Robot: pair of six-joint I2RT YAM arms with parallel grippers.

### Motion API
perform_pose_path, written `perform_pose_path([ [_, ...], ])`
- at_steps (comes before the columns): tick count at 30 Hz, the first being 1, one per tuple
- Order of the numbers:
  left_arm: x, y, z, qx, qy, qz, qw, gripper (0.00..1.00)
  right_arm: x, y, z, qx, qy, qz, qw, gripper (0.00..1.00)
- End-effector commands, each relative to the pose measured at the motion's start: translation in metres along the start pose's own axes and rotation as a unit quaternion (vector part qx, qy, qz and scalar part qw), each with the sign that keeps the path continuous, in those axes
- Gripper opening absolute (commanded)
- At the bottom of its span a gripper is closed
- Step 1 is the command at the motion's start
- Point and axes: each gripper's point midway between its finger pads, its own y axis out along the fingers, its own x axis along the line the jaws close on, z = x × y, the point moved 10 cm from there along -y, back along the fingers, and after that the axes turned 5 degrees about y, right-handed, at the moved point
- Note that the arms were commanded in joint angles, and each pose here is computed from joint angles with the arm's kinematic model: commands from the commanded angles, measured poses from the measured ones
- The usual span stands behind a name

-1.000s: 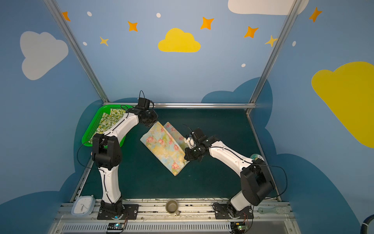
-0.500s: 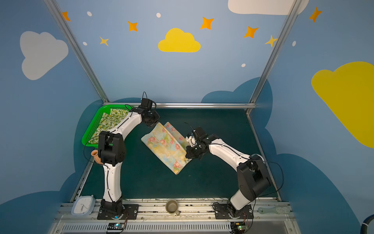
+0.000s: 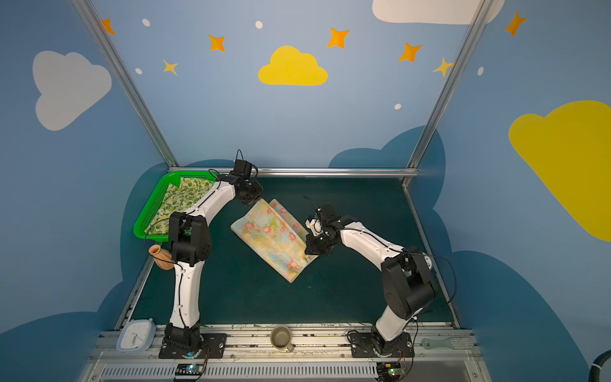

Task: Fold and stack skirts
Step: Fold the skirt at the center of the table.

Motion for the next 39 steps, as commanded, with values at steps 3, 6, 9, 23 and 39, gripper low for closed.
perform_pose_path([
  [3, 0.006, 0.003, -0.012, -0.025, -0.004, -0.016, 1.0, 0.04, -0.005, 0.0, 0.001, 0.023, 0.017, 0.007, 1.0, 0.0],
  [6, 0.006, 0.005, -0.013, -0.025, -0.005, -0.016, 1.0, 0.04, -0.007, 0.0, 0.0, 0.024, 0.021, 0.009, 0.999, 0.0],
  [9, 0.005, 0.008, -0.014, -0.023, -0.007, -0.015, 1.0, 0.04, -0.009, 0.0, -0.002, 0.023, 0.024, 0.011, 0.999, 0.0],
  [23, 0.005, 0.015, -0.015, -0.02, -0.01, -0.015, 1.0, 0.04, -0.013, -0.002, -0.008, 0.019, 0.03, 0.017, 0.999, 0.0],
  [39, 0.006, 0.03, -0.016, -0.009, -0.014, -0.013, 1.0, 0.04, -0.022, 0.001, -0.013, 0.027, 0.049, 0.027, 0.998, 0.0],
])
